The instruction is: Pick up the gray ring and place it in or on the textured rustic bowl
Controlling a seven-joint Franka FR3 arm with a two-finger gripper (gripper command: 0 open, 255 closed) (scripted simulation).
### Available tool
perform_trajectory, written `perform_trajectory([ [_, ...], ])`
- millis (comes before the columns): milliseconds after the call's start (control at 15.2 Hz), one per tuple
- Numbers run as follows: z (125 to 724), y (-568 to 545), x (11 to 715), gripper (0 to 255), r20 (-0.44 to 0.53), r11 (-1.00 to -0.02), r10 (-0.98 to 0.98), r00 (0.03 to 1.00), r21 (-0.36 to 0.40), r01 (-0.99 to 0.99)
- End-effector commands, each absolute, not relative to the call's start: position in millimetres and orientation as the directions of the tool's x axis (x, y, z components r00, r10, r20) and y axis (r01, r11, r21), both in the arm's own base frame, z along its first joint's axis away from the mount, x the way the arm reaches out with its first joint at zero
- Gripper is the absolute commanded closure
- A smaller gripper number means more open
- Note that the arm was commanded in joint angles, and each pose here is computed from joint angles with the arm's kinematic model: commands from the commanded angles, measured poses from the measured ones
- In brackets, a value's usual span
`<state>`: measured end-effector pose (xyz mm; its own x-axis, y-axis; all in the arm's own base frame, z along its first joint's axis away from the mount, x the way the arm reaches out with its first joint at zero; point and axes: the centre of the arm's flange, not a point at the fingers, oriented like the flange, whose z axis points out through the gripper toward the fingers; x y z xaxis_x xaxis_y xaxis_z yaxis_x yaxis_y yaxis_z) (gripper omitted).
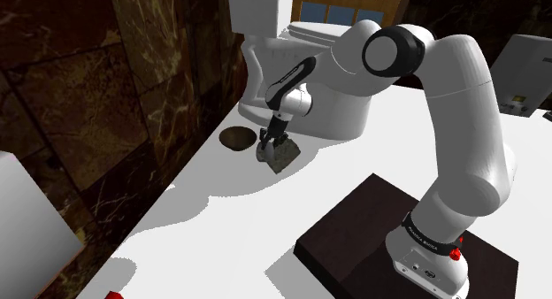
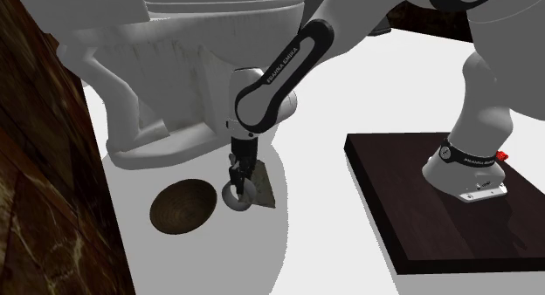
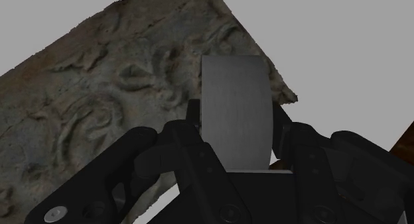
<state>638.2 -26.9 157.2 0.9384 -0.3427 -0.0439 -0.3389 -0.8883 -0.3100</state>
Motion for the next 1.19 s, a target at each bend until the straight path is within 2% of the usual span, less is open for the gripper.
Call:
perform_trajectory([
  [0, 155, -26, 637, 255, -0.048, -0.888, -0.342, 0.938, -0.309, -0.339],
  [198, 155, -27, 638, 255, -0.048, -0.888, -0.342, 0.938, -0.309, -0.339],
  [1122, 229, -27, 638, 255, -0.048, -0.888, -0.342, 0.938, -0.309, -0.339],
])
